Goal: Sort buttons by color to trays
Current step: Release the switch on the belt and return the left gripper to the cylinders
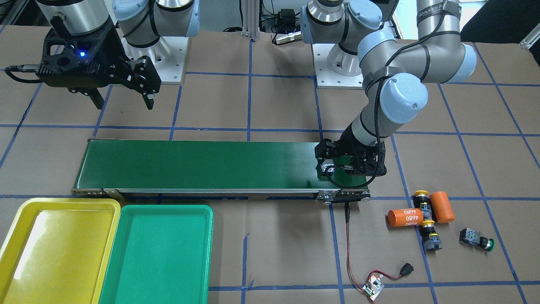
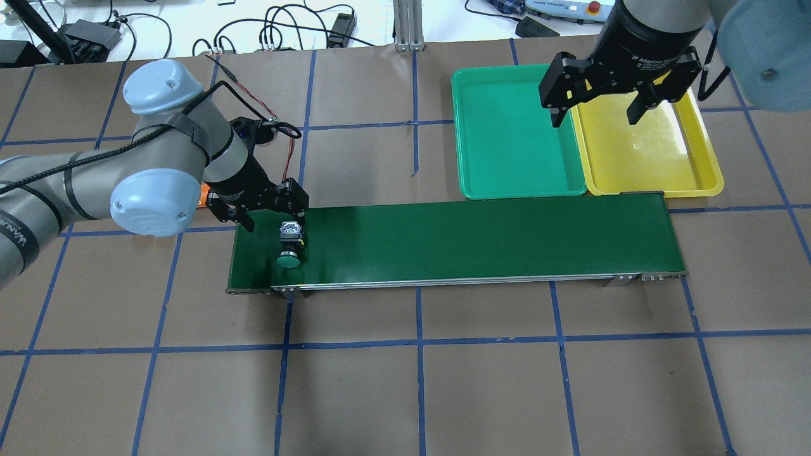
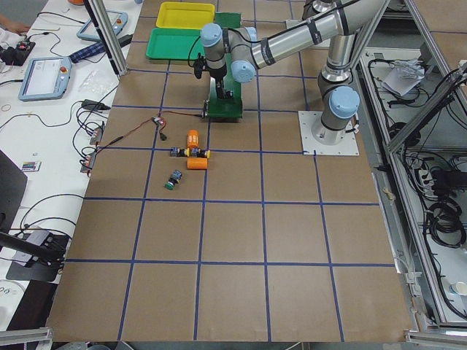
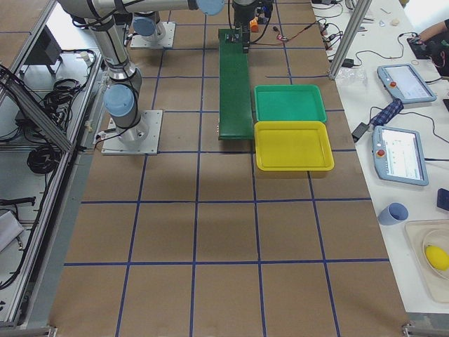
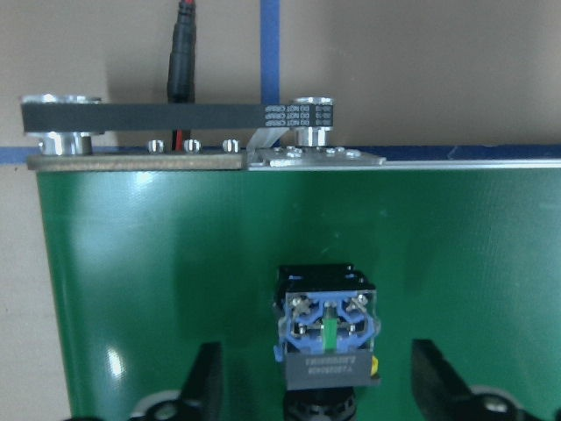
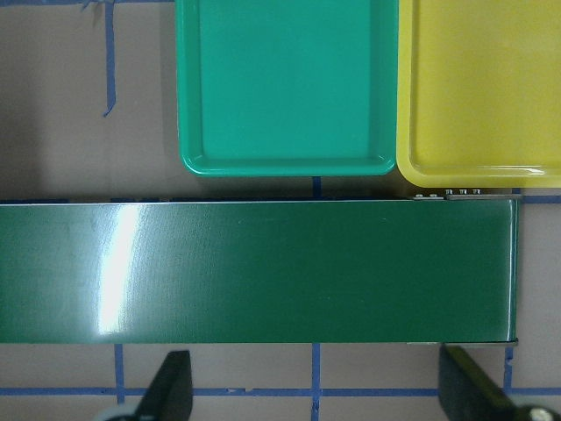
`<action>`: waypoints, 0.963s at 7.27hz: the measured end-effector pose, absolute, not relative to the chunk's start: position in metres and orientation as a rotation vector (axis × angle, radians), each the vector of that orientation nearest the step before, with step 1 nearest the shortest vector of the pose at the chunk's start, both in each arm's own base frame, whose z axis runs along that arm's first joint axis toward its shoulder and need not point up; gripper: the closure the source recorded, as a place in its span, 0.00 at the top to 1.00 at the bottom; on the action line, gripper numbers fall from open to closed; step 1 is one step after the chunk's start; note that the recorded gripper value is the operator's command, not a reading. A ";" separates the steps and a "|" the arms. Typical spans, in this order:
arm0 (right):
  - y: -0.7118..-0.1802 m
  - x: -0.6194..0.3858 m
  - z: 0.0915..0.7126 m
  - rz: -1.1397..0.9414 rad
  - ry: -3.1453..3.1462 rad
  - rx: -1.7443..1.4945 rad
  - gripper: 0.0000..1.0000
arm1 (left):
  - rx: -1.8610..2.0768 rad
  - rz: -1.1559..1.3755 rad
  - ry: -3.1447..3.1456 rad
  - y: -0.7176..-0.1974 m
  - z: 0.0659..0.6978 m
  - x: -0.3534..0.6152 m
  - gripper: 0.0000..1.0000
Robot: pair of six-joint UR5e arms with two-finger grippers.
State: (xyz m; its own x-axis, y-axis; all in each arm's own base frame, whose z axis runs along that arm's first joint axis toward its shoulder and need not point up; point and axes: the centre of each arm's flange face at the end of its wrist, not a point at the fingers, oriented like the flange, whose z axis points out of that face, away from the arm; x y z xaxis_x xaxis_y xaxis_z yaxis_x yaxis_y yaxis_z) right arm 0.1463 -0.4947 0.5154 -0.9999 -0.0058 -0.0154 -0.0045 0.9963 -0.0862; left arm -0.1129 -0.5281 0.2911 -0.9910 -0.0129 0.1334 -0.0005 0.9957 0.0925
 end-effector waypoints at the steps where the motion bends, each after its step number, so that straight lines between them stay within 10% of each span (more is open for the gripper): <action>1: -0.495 0.146 0.515 -0.135 3.123 -0.008 1.00 | -0.079 -0.107 -3.001 -0.551 0.306 -0.099 1.00; 7: -0.495 0.146 0.515 -0.135 3.123 -0.008 1.00 | -1.233 -0.086 -2.910 -0.616 0.281 -0.013 1.00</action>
State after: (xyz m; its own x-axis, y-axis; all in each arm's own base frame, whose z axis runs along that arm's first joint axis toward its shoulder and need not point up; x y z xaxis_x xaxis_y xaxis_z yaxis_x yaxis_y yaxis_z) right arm 0.1463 -0.4947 0.5154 -0.9999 -0.0058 -0.0153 -0.0045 0.9963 -0.0861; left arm -0.0130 -0.6158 0.2813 -0.6956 0.7185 0.0024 0.7173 0.6943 0.0580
